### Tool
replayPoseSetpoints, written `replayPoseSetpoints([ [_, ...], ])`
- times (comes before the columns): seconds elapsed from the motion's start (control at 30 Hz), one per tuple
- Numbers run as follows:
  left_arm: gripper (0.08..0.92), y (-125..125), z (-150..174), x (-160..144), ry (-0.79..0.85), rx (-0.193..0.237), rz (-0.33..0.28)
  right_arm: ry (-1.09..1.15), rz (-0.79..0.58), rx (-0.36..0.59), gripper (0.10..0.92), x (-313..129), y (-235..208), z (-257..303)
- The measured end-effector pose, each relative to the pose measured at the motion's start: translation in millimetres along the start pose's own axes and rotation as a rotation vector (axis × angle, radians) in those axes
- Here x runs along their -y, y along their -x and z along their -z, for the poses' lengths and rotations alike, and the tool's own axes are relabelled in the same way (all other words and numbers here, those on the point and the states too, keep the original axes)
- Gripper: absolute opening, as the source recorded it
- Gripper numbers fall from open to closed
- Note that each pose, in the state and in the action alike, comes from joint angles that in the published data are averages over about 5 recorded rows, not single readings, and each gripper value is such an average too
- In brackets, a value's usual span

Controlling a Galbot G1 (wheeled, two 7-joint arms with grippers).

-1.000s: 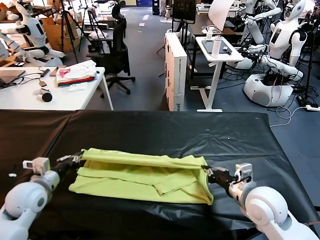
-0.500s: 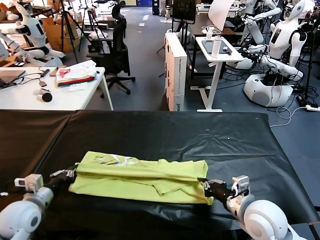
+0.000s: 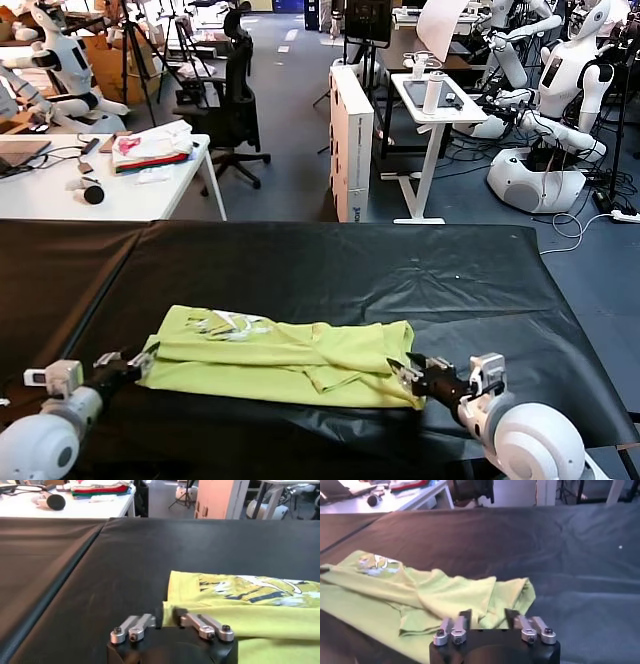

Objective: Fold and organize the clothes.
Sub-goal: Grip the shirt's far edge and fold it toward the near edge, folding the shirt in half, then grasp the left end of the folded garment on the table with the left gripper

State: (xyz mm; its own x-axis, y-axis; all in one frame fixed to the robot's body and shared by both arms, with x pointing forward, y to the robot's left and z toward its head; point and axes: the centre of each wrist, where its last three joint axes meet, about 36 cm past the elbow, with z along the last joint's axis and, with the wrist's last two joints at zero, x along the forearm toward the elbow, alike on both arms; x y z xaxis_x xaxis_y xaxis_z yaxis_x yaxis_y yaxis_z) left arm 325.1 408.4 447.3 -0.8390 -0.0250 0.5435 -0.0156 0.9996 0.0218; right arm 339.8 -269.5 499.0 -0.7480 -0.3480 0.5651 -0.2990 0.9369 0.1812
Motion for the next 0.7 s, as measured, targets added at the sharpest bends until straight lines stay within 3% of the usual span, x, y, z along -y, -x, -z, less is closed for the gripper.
replayPoseSetpoints([
  [0.07, 0.886, 1.9, 2.5, -3.5, 0.001, 0.011, 0.021, 0.009, -0.018, 0.011, 0.902, 5.1, 4.8, 1.8],
  [0.23, 0.906, 13.6, 6.0, -12.7, -0.013, 0.032, 0.057, 0.030, -0.057, 0.019, 0.907, 16.4, 21.0, 0.5],
  [0.7, 0.907, 53.5, 32.9, -2.3, -0.063, 0.055, -0.026, 0.130, -0.081, 0.076, 0.907, 26.6, 57.8, -9.9],
])
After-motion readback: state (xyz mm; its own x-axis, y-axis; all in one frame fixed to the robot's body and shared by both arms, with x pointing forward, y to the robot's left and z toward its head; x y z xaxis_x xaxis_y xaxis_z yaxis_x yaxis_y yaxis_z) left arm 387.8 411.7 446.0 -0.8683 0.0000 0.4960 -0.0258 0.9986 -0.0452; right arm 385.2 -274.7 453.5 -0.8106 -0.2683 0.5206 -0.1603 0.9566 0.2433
